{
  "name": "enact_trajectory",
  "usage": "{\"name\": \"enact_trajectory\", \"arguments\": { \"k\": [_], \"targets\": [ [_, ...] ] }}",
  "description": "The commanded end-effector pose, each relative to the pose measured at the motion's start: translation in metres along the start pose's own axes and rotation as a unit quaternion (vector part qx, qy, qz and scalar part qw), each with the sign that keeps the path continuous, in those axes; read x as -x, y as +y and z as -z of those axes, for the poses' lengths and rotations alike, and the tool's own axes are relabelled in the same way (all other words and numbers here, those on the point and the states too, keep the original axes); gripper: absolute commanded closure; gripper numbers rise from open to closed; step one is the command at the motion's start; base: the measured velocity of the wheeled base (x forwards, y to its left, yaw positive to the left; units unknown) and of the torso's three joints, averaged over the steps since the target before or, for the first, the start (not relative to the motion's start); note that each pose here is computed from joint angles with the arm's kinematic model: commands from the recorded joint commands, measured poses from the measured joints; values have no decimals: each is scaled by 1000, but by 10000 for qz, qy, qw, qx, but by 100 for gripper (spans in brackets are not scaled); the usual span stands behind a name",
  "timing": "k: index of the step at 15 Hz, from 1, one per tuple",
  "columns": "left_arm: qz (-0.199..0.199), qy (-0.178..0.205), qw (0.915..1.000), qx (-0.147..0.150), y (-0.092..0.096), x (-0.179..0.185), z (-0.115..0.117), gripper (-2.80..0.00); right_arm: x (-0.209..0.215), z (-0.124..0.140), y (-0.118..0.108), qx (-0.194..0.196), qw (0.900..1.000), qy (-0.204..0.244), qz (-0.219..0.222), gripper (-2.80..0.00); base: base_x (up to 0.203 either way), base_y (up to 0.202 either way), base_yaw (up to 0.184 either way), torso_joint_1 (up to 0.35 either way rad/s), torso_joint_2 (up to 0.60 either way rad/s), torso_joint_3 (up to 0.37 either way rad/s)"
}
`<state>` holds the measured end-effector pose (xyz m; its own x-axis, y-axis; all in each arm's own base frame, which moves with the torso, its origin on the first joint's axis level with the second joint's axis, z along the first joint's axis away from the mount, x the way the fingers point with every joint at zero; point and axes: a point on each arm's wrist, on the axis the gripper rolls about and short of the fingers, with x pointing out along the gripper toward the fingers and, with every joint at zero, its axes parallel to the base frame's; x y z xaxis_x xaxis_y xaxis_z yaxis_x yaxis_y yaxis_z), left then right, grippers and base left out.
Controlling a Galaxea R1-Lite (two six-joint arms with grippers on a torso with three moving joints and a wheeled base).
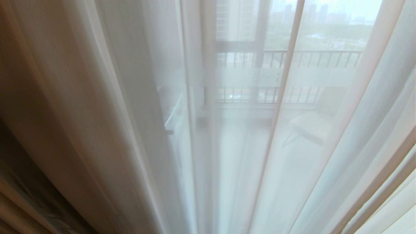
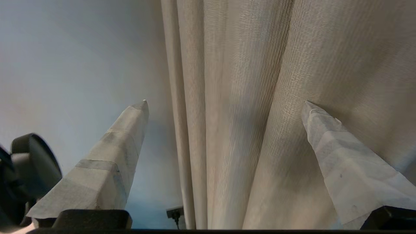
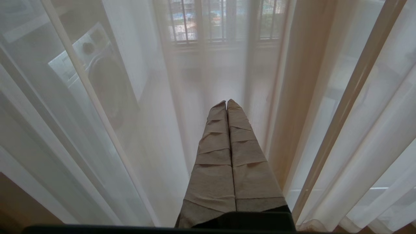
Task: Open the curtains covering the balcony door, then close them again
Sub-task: Close the outer curtains on both sides
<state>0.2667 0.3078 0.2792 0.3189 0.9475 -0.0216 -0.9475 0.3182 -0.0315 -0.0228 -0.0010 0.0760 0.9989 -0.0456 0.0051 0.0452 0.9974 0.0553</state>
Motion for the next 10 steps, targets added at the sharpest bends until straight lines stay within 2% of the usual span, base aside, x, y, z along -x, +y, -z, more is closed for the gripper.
{"name": "enact_trajectory", "arguments": {
  "k": [1,5,6,10],
  "targets": [
    [78,26,10000,-3,-5,-15,9,-280,0,0,0,-1,10000,-5,2,0,0,0,0,0,0,0],
    [361,-139,9992,71,-9,-23,9,-280,0,0,0,-1,10000,-5,6,0,0,0,0,0,0,0],
    [411,-217,9989,100,-10,-23,8,0,0,0,0,-1,10000,-5,2,0,0,0,0,0,0,0],
    [688,-249,9973,109,-12,-24,9,0,0,0,0,-1,10000,-5,2,0,0,0,0,0,0,0]
  ]
}}
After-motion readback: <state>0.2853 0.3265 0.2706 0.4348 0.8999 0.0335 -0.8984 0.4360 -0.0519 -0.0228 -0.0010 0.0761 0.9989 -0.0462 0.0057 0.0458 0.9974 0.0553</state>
